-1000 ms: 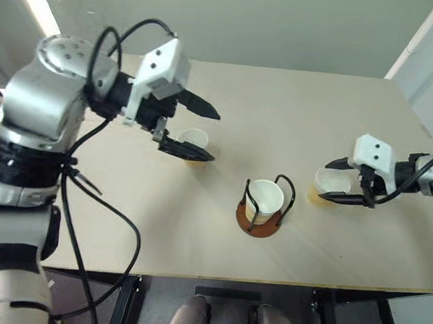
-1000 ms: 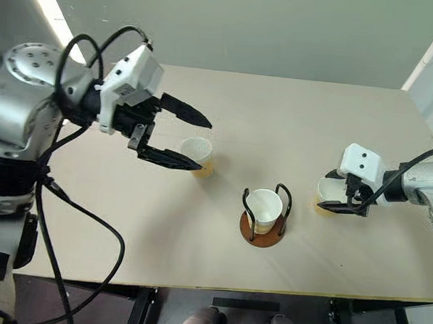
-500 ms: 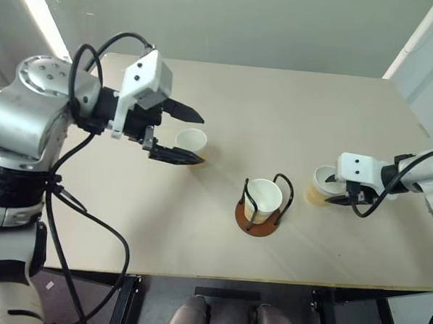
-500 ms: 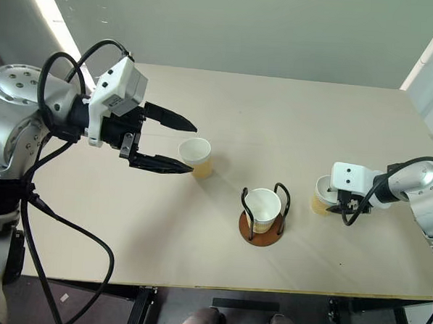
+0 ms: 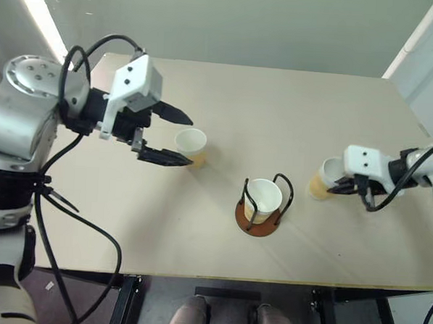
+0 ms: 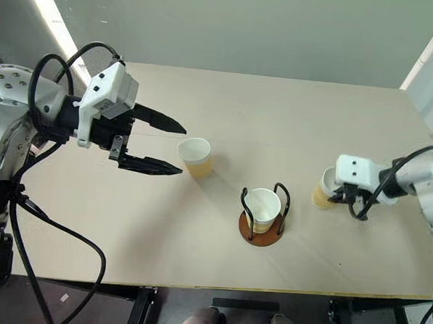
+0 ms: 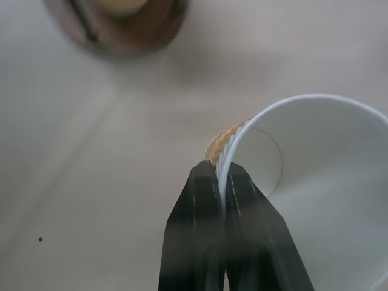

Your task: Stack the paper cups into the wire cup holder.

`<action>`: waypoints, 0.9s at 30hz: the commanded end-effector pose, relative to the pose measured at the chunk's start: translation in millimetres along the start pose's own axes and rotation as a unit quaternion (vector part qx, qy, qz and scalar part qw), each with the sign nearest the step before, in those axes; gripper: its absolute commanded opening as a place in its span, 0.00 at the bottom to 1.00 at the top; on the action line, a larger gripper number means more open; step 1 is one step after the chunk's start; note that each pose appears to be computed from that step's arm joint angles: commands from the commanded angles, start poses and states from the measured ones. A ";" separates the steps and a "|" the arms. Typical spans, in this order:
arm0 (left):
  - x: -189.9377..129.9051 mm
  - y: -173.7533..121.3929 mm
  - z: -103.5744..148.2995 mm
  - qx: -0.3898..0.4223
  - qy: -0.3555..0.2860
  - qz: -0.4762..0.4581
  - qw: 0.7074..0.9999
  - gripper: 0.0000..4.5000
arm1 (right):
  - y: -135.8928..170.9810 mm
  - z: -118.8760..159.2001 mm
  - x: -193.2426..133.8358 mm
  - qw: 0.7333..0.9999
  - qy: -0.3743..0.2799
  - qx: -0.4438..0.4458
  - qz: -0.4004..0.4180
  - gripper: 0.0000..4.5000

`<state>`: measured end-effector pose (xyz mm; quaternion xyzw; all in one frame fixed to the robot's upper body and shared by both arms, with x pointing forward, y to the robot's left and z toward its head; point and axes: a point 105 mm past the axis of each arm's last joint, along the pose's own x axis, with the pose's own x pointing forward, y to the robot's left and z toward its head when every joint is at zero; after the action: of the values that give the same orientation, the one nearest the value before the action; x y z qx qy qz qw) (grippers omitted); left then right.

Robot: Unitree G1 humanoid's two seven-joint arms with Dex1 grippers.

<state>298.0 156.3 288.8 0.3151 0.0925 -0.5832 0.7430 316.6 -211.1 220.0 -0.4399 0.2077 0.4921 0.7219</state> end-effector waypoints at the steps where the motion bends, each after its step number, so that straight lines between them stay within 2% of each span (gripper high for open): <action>1: -6.4 -2.7 1.4 0.015 0.005 -0.002 1.000 1.00 | -15.5 50.7 -41.7 0.996 -0.053 -0.056 -0.039 0.00; 6: -1.0 -2.3 -0.4 0.015 0.000 -0.012 1.000 1.00 | 1.0 105.3 -46.4 0.985 -0.085 -0.148 0.003 0.00; 10: 3.0 -2.7 0.4 0.018 -0.003 -0.023 1.000 1.00 | 18.3 125.2 -38.4 0.977 -0.094 -0.187 0.042 0.00; 18: 7.9 -8.2 1.2 0.031 -0.001 -0.052 0.998 1.00 | 38.8 142.8 -22.2 0.964 -0.101 -0.226 0.093 0.00; 27: 6.9 -15.7 5.5 0.041 -0.007 -0.087 0.995 1.00 | 54.8 138.0 -8.6 0.959 -0.100 -0.230 0.131 0.00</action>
<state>290.2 149.0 270.9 0.3152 0.1133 -0.6427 0.6890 249.4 -93.6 274.0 -0.5002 0.0787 0.6595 0.5556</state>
